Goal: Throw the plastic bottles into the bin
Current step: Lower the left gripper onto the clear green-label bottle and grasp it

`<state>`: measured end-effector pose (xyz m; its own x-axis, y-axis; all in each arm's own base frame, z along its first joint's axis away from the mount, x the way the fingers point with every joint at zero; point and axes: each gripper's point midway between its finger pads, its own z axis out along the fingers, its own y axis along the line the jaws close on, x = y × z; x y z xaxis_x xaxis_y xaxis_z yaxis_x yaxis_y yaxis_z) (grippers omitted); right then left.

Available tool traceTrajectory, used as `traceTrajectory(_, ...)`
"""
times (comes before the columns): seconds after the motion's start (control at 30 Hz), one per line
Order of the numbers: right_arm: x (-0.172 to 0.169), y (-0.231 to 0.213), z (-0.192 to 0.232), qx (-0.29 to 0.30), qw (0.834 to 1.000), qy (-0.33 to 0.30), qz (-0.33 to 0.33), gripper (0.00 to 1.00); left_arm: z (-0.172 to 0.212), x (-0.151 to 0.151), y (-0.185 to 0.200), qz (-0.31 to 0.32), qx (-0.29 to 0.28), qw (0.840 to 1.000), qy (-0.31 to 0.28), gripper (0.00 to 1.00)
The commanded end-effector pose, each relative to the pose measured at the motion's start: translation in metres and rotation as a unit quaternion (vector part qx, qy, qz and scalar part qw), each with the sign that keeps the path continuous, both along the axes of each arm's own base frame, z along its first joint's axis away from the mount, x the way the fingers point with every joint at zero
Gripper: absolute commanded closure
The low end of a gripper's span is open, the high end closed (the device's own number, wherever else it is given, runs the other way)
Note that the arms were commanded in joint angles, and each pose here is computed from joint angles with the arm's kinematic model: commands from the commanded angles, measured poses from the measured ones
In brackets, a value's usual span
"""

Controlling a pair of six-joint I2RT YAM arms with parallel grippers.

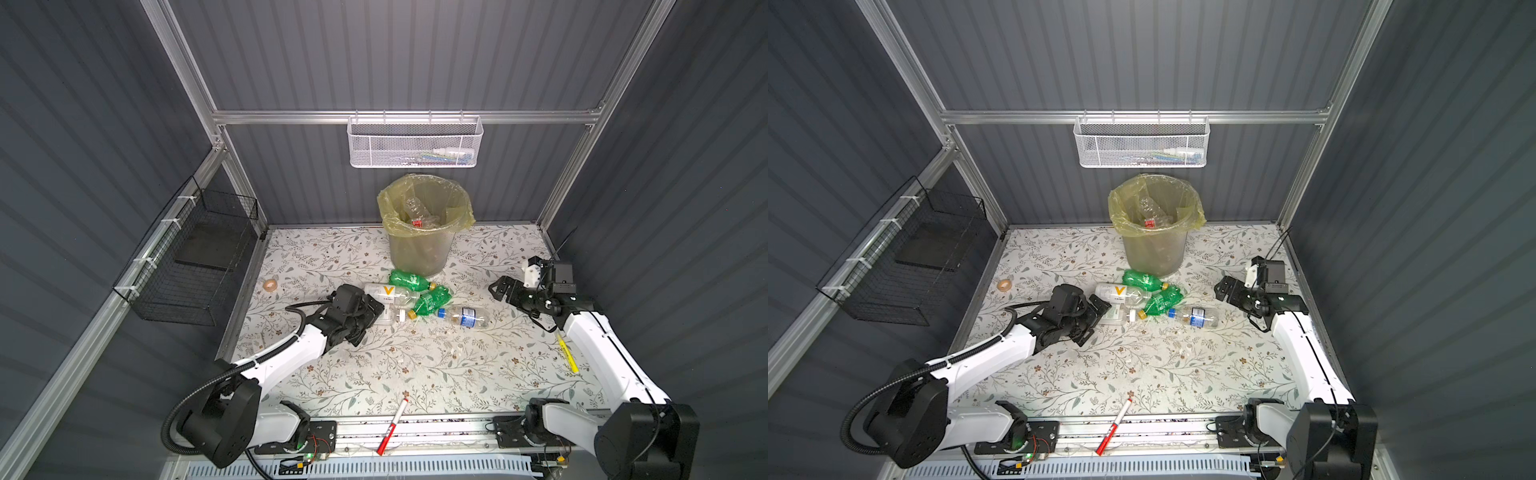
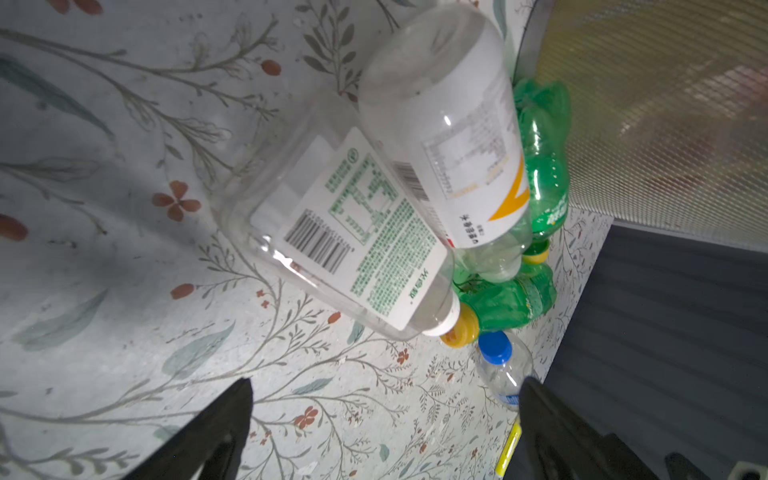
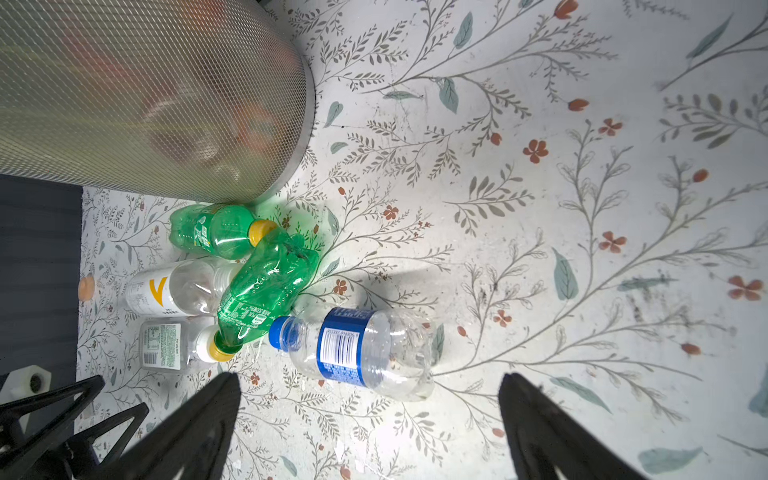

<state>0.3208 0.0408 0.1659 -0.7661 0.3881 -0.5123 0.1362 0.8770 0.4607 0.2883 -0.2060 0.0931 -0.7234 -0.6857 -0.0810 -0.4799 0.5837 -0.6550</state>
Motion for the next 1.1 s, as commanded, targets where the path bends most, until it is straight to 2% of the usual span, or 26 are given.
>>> traceTrajectory(0.0, 0.003, 0.002, 0.001, 0.001, 1.000, -0.011, 0.007, 0.01, 0.004, 0.015, -0.006, 0.033, -0.015, 0.999, 0.007, 0.00)
traceTrajectory(0.27, 0.005, 0.019, 0.002, 0.068, 0.997, -0.020, 0.015, 0.01, -0.019, 0.026, -0.017, 0.043, 0.003, 0.997, 0.065, 0.00)
traceTrajectory(0.57, 0.016, 0.025, 0.008, 0.095, 0.995, -0.040, 0.015, 0.01, -0.046, 0.028, -0.020, 0.054, 0.028, 0.990, 0.126, 0.00)
traceTrajectory(0.77, 0.019, 0.030, 0.001, 0.114, 0.993, -0.038, 0.020, 0.01, -0.059, 0.040, -0.015, 0.069, 0.042, 0.988, 0.130, 0.01)
traceTrajectory(0.9, 0.017, 0.034, -0.003, 0.128, 0.991, -0.033, 0.025, 0.02, -0.062, 0.054, -0.015, 0.056, 0.058, 0.989, 0.127, 0.01)
traceTrajectory(1.07, 0.017, 0.031, -0.004, 0.118, 0.992, -0.033, 0.024, 0.02, -0.073, 0.050, -0.005, 0.036, 0.086, 0.985, 0.144, 0.02)
